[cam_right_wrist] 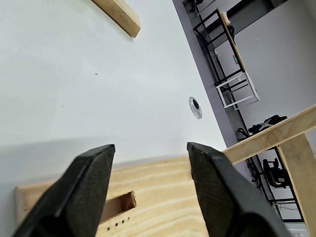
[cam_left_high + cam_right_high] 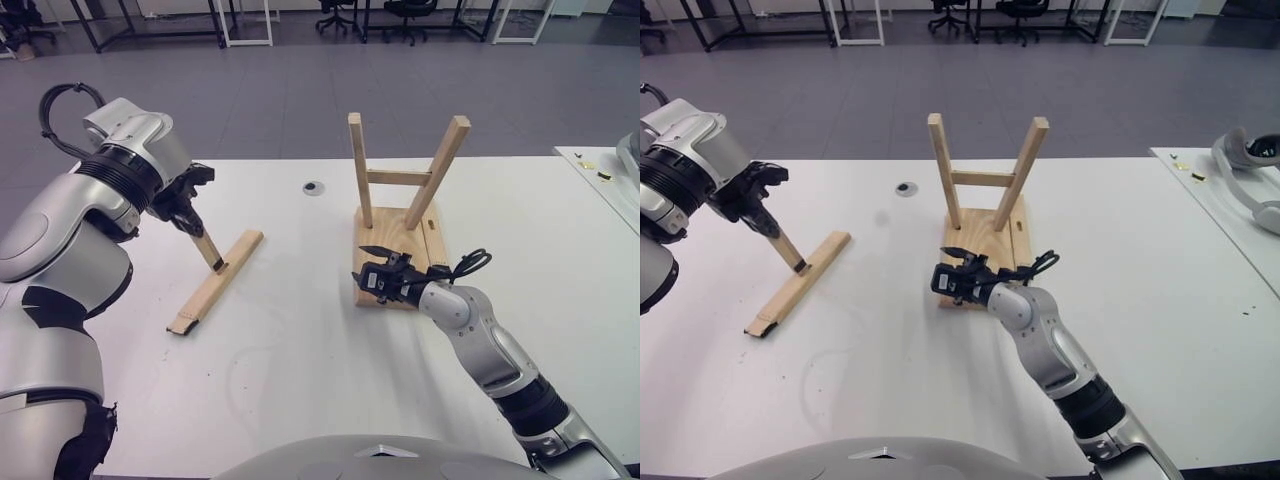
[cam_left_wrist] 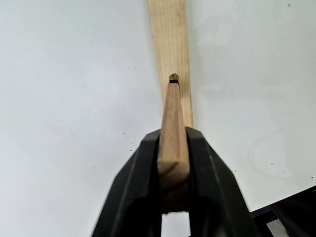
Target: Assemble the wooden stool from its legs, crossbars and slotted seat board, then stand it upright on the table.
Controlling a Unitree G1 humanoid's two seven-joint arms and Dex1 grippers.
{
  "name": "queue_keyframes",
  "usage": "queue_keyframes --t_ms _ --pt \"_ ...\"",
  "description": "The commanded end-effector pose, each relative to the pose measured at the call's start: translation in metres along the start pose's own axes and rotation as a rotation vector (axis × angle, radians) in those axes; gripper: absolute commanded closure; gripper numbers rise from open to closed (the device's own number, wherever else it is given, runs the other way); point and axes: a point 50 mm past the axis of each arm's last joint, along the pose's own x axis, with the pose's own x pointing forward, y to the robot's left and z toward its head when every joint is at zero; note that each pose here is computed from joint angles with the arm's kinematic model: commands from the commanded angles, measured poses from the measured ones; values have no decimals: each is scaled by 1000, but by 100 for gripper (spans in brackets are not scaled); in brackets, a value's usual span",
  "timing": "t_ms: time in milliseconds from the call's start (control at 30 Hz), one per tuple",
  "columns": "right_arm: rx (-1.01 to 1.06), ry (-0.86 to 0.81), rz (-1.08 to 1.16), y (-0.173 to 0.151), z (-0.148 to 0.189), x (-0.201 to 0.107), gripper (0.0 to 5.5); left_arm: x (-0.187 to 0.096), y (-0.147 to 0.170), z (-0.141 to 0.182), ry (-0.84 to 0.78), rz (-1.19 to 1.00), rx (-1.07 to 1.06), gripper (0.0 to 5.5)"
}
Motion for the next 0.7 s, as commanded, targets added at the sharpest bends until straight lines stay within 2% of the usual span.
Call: queue_keyframes --t_ms 33,700 --pt "-19 -5 -9 -5 1 -1 277 3 -1 -3 7 -18 -24 509" --pt "-25 -10 -4 -6 2 -1 277 7 2 0 -6 17 11 509"
